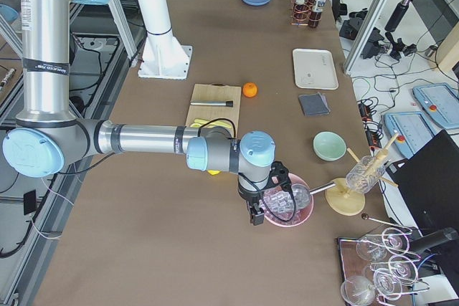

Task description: Pick orange to plate

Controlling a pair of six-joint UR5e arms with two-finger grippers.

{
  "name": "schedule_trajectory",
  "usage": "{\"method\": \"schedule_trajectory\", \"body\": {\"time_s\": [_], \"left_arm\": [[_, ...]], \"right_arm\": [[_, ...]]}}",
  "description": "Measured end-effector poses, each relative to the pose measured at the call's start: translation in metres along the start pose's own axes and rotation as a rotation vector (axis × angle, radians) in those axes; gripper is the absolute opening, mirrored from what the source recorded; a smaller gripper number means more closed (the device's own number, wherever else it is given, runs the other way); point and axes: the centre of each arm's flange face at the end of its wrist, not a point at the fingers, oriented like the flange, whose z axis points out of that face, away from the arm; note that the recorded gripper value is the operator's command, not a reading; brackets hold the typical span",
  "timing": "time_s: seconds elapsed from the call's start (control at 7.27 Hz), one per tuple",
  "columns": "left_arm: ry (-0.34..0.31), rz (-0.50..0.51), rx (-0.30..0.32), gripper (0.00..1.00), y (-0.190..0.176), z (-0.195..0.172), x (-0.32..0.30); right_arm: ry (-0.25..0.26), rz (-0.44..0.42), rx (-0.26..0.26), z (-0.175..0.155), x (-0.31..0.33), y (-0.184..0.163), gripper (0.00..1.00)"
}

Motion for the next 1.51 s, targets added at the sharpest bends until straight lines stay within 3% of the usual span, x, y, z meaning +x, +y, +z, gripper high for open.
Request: {"method": "schedule_trajectory", "body": {"time_s": [1.51], "left_arm": [[0.022, 0.01, -0.004, 0.98, 0.0002, 0.008, 0.0045]], "right_arm": [[-0.04, 0.014, 0.0, 0.0063, -0.0022, 0.0087, 1.0]]}}
